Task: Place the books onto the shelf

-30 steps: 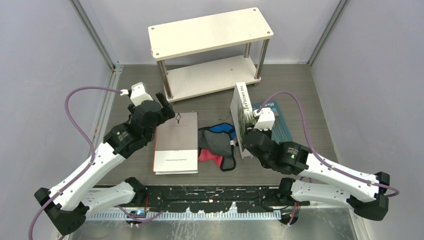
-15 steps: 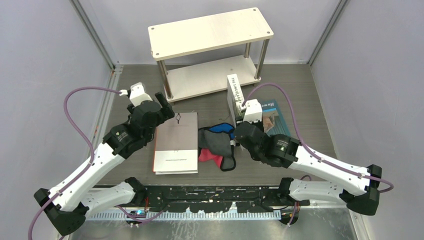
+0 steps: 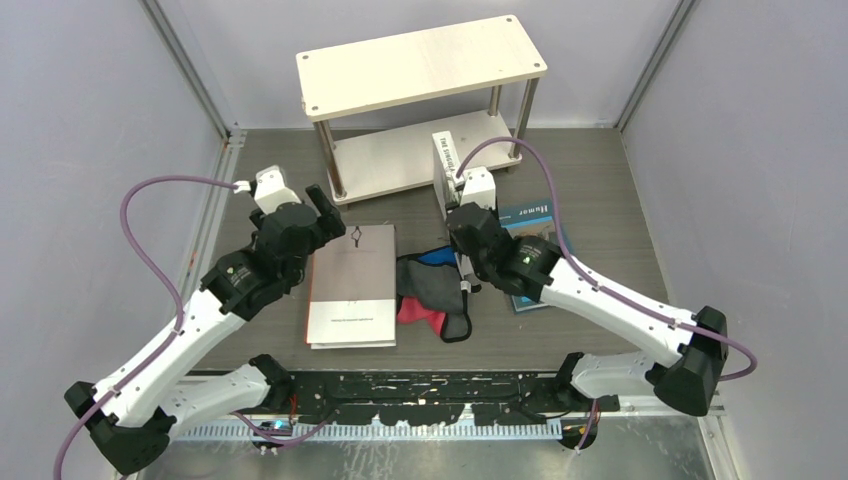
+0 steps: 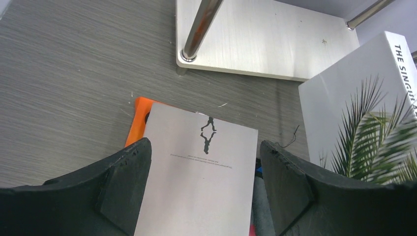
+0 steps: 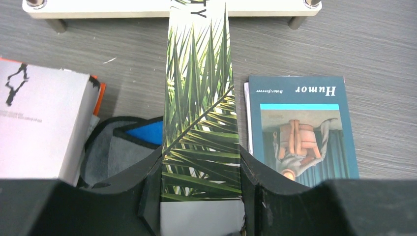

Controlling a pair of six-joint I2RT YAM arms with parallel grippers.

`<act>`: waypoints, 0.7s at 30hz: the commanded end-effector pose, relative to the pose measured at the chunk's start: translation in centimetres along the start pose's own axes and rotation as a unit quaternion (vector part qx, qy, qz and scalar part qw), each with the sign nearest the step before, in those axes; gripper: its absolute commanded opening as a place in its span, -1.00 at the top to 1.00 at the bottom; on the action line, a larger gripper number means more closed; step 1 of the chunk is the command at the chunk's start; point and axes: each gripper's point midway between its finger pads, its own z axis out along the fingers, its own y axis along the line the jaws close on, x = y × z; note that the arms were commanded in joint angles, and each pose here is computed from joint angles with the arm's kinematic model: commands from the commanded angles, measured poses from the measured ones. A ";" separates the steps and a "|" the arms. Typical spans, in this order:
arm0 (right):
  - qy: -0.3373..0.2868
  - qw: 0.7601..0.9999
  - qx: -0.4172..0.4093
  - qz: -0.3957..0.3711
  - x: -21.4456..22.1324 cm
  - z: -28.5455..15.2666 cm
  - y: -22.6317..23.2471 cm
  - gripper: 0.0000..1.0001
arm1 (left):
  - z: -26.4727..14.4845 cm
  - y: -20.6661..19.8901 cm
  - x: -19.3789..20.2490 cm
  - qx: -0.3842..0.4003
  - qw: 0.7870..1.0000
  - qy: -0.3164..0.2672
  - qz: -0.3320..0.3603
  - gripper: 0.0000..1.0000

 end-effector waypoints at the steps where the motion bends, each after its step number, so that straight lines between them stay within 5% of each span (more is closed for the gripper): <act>1: -0.058 0.996 -0.014 0.059 -5.4 1.1 -0.1 0.06 | -0.6 0.2 -1.2 0.001 1.000 -0.017 -0.001 -0.61; 21: -0.066 0.996 0.010 0.064 -7.4 5.3 -2.6 0.07 | -0.2 -0.4 -1.0 0.011 1.000 -0.017 0.015 -0.61</act>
